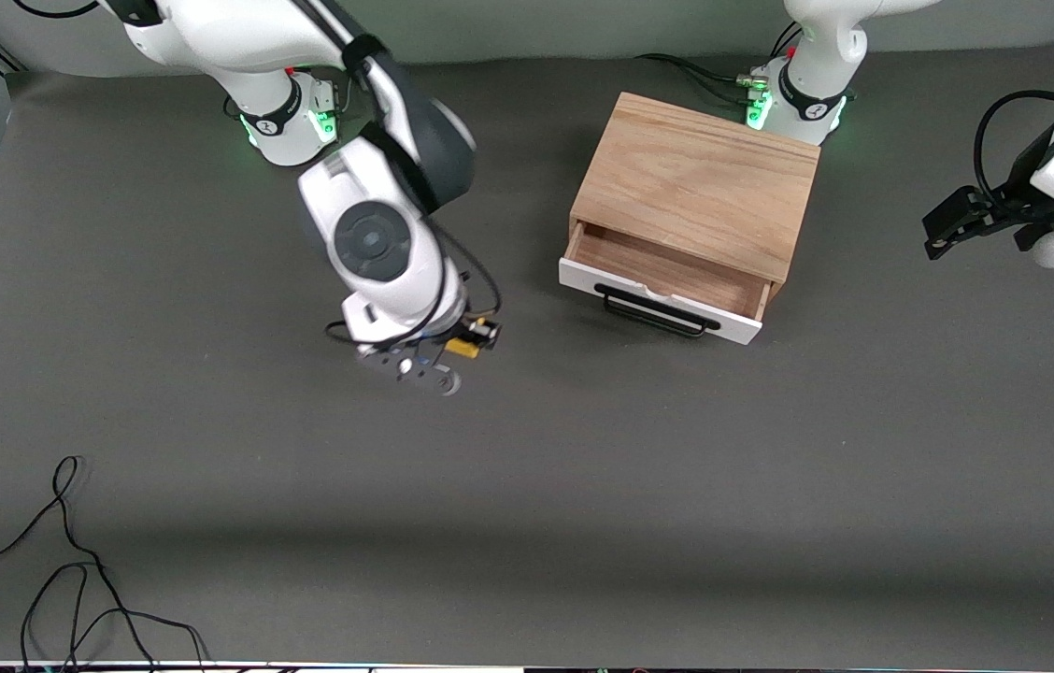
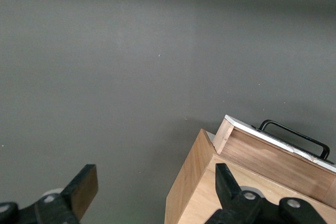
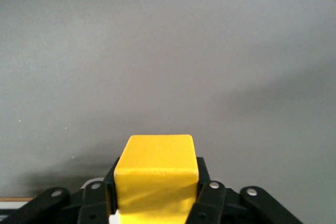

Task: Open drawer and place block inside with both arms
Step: 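Carry the yellow cube with the right gripper over the open drawer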

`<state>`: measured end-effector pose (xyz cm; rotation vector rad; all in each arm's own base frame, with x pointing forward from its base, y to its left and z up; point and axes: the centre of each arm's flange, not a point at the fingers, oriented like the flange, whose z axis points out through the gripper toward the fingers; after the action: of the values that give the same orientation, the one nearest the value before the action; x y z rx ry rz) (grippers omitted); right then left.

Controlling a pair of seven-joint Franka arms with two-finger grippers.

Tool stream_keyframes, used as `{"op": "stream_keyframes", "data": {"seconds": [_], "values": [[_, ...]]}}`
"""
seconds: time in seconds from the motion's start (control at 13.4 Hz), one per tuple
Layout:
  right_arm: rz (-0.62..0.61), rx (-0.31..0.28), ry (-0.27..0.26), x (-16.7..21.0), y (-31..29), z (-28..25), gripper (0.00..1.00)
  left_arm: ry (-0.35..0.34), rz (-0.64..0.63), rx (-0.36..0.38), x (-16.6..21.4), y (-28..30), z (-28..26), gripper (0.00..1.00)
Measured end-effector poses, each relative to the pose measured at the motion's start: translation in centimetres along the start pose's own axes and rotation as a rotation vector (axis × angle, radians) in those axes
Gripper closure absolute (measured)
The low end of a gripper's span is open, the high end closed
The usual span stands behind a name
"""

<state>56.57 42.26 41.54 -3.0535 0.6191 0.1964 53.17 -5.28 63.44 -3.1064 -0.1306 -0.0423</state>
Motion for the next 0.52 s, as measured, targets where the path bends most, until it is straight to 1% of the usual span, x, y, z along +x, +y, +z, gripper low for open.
{"op": "stream_keyframes", "data": {"seconds": [0.15, 0.3, 0.37, 0.52], "values": [[0.008, 0.002, 0.002, -0.4, -0.2, -0.1, 0.44, -0.001, -0.015, -0.002, 0.1, -0.8, 0.0, 0.0], [0.043, 0.007, 0.0, -0.4, -0.2, -0.2, 0.44, -0.01, -0.033, -0.005, 0.2, -1.7, -0.1, 0.0], [0.066, 0.012, -0.001, -1.2, -0.7, -0.2, 0.44, -0.018, -0.042, -0.009, 0.1, -2.2, -0.2, 0.0], [0.109, 0.029, 0.009, -4.6, -2.9, 0.0, 0.44, -0.019, -0.052, -0.02, 0.2, -2.7, -0.4, 0.0]]}}
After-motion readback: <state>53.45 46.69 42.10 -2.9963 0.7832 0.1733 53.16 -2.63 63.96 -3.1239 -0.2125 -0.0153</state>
